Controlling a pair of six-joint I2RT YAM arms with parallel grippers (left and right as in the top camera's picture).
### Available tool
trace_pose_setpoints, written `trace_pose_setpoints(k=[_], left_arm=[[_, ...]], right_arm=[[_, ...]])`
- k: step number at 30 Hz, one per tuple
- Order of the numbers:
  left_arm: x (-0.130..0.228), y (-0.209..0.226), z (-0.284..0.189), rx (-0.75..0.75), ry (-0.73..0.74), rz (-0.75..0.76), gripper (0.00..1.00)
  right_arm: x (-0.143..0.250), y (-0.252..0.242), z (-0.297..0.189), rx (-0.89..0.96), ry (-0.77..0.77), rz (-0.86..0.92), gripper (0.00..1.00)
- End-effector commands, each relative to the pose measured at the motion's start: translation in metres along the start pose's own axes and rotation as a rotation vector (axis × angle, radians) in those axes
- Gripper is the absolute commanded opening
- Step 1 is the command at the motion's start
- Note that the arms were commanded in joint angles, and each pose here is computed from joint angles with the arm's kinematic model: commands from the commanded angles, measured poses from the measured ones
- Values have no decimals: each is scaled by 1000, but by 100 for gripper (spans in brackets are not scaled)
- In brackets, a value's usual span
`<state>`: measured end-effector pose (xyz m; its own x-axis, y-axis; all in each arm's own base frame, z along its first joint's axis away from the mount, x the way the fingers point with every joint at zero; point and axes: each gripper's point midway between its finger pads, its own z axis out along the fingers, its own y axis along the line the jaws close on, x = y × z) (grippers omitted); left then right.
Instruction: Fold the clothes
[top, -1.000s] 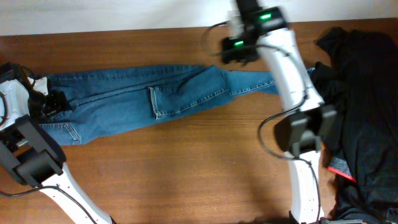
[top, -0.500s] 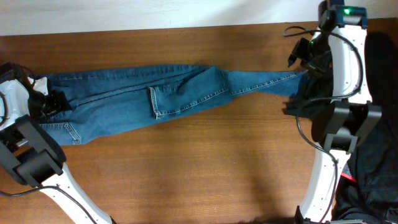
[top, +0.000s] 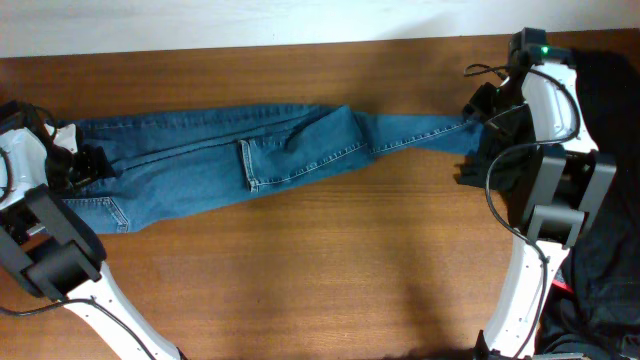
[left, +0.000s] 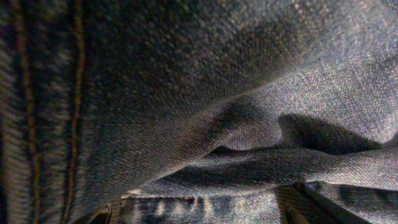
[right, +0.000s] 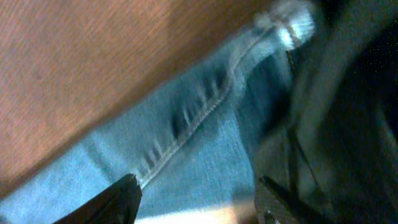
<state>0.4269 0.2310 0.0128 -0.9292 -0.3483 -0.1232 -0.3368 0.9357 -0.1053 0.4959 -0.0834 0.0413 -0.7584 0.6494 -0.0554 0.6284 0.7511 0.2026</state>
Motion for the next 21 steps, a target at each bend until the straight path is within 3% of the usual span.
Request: trace_pose_setpoints(k=[1, 21], left_arm=[[12, 2, 15, 3, 50, -14, 79], [12, -1, 15, 18, 48, -14, 79]], right_arm=[[-5, -2, 7, -3, -26, 16, 65], [-19, 0, 32, -14, -64, 57, 59]])
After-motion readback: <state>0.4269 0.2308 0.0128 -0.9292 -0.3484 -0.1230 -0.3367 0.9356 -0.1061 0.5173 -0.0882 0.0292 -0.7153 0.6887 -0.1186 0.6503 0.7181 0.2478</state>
